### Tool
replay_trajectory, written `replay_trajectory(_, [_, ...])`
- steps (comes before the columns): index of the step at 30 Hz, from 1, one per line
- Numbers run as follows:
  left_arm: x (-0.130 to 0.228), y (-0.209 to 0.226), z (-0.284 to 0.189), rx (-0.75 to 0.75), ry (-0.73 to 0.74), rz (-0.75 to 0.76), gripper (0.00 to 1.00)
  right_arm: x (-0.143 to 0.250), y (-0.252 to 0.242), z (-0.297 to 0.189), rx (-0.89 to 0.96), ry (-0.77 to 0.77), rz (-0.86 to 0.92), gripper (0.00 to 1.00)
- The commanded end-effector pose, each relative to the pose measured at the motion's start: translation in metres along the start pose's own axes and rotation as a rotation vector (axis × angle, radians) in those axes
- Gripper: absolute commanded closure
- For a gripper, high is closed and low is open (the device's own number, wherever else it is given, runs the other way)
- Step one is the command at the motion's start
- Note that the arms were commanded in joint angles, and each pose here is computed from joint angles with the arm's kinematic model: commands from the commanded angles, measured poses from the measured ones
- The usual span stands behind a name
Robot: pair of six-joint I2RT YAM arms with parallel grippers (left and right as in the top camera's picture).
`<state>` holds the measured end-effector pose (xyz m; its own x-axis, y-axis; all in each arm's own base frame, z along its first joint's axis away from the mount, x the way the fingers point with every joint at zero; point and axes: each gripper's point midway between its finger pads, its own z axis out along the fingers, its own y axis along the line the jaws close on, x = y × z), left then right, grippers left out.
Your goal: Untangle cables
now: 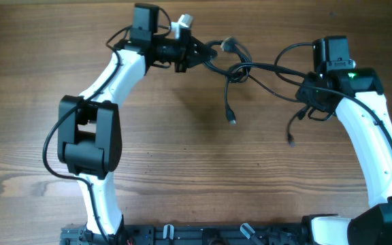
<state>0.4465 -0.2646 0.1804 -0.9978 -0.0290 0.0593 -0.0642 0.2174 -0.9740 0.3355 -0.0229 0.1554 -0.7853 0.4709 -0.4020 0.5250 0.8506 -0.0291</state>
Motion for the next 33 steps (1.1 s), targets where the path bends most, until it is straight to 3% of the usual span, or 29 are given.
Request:
replay_trajectory(1, [-0.029, 0.001, -0.05, -0.003, -0.124, -0.006, 0.96, -0.026, -0.058, -0.003, 0.247, -0.145, 0.189, 0.96])
replay_trajectory(9, [-0.022, 0.022, -0.06, -0.061, -0.131, -0.045, 0.96, -0.029, -0.058, 0.015, 0.285, -0.134, 0.206, 0.94])
replay_trajectory(12, [-0.021, 0.027, -0.06, -0.079, -0.132, -0.066, 0.96, -0.028, -0.026, 0.022, 0.118, -0.077, 0.09, 0.9])
replay_trajectory(15, [-0.018, 0.028, -0.056, -0.084, -0.123, -0.075, 0.96, -0.008, 0.064, 0.009, -0.404, 0.044, -0.223, 0.68])
replay_trajectory(16, [-0.015, 0.028, -0.053, -0.086, -0.113, -0.079, 0.96, 0.0, 0.089, -0.004, -0.57, 0.064, -0.288, 0.52])
replay_trajectory(18, [-0.01, 0.027, -0.045, -0.091, -0.092, -0.086, 0.96, 0.006, 0.115, -0.025, -0.759, 0.087, -0.314, 0.4])
replay_trajectory(21, [0.002, 0.026, -0.027, -0.101, -0.046, -0.051, 0.96, 0.006, 0.12, -0.03, -0.792, 0.102, -0.27, 0.34])
replay_trajectory(30, [0.013, 0.067, -0.015, -0.335, -0.091, -0.152, 0.96, 0.011, 0.12, -0.027, -0.765, 0.138, -0.224, 0.32])
replay_trajectory(33, [0.012, 0.066, -0.015, -0.321, -0.117, -0.304, 0.96, 0.016, 0.118, -0.02, -0.748, 0.173, -0.176, 0.32])
